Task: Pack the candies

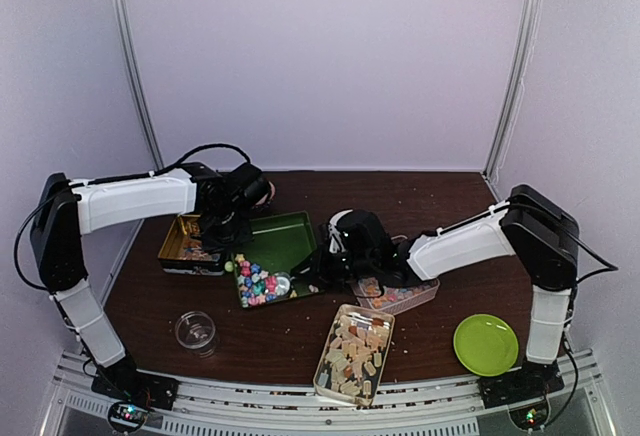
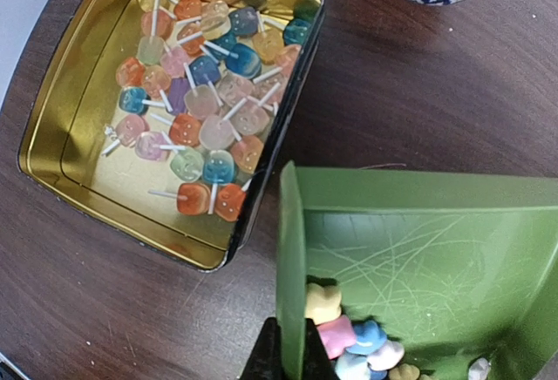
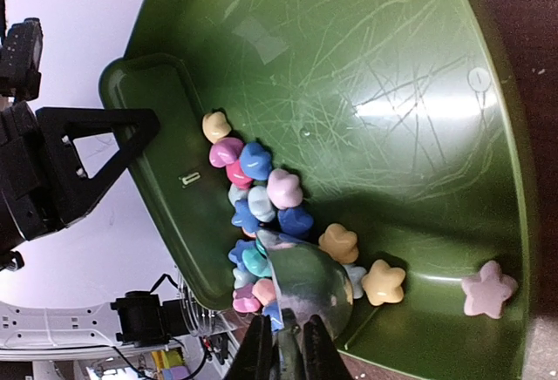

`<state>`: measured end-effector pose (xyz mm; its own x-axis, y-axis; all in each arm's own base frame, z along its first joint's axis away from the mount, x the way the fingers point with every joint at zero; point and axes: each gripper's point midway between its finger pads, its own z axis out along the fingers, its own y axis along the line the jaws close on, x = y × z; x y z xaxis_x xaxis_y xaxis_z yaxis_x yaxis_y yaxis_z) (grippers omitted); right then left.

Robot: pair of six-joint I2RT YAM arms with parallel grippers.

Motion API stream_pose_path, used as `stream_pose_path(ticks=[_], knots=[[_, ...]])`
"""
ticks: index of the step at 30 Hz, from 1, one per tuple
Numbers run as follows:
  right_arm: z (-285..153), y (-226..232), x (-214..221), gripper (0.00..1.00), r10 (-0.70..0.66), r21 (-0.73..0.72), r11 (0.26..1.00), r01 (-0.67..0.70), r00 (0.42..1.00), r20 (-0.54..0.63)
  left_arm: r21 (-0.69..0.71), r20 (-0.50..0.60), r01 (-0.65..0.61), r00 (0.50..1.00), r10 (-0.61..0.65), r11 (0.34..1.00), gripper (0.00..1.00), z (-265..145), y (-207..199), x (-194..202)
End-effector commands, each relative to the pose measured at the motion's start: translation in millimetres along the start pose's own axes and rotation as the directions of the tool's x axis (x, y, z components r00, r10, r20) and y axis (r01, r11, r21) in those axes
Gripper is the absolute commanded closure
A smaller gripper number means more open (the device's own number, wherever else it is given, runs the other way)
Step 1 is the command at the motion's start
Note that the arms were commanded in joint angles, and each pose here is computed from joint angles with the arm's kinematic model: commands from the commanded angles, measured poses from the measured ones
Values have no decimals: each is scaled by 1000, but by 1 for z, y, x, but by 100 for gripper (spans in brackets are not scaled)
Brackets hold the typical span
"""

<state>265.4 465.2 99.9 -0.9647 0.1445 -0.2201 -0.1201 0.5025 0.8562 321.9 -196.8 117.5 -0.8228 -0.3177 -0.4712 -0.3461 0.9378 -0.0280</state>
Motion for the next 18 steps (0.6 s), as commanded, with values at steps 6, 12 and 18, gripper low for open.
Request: stream_pose_path(ticks=[6,12,18], knots=[[2,-5,4,100,106,-82,991,-107,994,-14,77,-17,83,997,-82,994,100,-2,-23,-10],[-11,-3,-10,100,174,-184,969,-164,984,40,45,-32,87,996,-85,995,100,7,-14,-11],[-26,6,-25,100,198,-285,944,-168,977,82,26,-49,86,995,-85,996,100,14,-10,-9]])
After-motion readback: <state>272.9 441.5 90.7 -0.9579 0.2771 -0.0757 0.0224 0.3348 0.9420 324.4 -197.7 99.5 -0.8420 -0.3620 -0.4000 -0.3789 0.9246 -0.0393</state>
